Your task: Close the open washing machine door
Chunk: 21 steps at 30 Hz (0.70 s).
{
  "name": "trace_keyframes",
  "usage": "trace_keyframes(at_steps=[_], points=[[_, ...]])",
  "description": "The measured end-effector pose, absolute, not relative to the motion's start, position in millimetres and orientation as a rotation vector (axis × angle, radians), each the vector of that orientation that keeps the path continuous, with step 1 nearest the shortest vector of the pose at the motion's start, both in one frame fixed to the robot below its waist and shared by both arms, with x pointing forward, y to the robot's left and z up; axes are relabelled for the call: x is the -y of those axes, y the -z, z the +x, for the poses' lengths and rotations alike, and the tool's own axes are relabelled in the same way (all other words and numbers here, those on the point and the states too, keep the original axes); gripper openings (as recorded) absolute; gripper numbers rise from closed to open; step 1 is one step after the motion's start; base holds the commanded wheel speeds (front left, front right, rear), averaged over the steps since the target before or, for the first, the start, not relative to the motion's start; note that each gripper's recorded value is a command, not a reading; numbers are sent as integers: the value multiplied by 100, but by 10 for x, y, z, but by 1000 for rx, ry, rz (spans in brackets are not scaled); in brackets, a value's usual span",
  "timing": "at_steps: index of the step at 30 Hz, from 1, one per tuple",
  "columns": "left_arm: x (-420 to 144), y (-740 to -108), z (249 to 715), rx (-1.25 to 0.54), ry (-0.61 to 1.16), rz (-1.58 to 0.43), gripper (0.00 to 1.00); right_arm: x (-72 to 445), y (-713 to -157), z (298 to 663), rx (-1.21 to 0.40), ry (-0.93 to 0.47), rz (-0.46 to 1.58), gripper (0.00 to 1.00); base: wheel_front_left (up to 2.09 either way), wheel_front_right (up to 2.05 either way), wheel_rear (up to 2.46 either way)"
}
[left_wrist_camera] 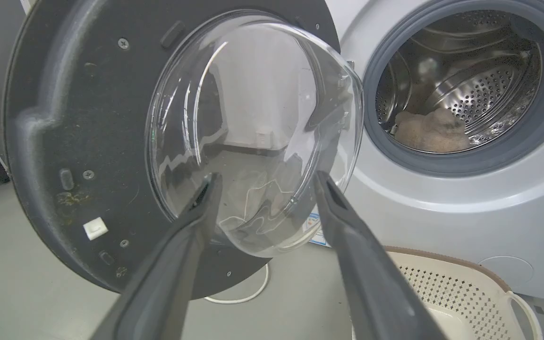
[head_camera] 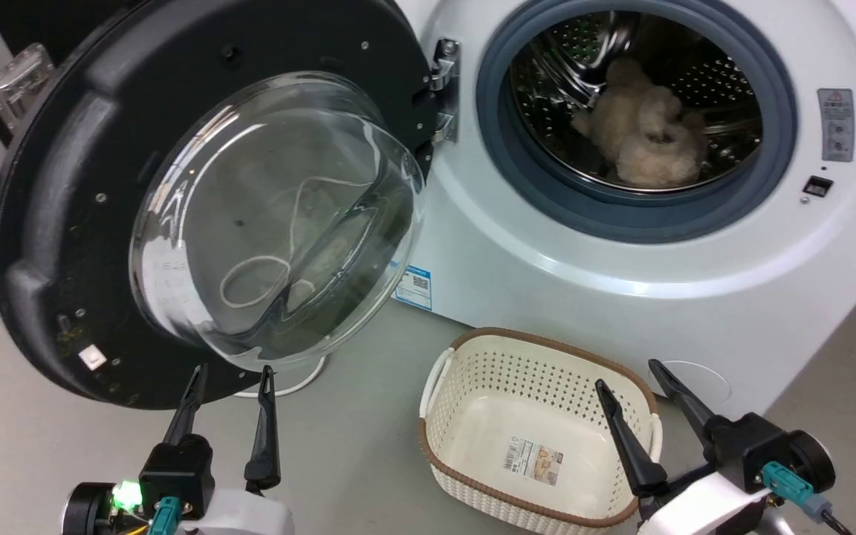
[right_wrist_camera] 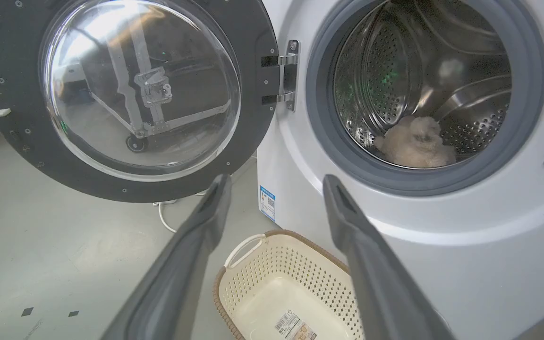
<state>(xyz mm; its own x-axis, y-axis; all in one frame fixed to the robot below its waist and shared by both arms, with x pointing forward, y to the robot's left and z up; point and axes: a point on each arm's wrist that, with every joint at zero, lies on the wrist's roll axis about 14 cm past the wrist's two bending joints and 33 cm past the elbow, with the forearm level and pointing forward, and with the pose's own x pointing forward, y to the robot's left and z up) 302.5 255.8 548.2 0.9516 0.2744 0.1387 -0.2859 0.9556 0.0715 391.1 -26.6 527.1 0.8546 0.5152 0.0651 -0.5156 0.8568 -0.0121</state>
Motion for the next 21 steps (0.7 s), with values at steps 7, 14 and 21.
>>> trace_keyframes(at_steps=[7, 14, 21], points=[[-2618, -5482, 2935, 135, -306, 99, 100, 114, -5278, 3883, 76, -588, 19, 100, 0, 0, 0], [-2675, -5492, 2845, 145, -324, 114, 100, -36, -5276, 3847, 81, -634, 32, 100, 0, 0, 0], [-2754, -5523, 2748, 159, -351, 128, 100, -173, -5280, 3811, 85, -676, 43, 100, 0, 0, 0]])
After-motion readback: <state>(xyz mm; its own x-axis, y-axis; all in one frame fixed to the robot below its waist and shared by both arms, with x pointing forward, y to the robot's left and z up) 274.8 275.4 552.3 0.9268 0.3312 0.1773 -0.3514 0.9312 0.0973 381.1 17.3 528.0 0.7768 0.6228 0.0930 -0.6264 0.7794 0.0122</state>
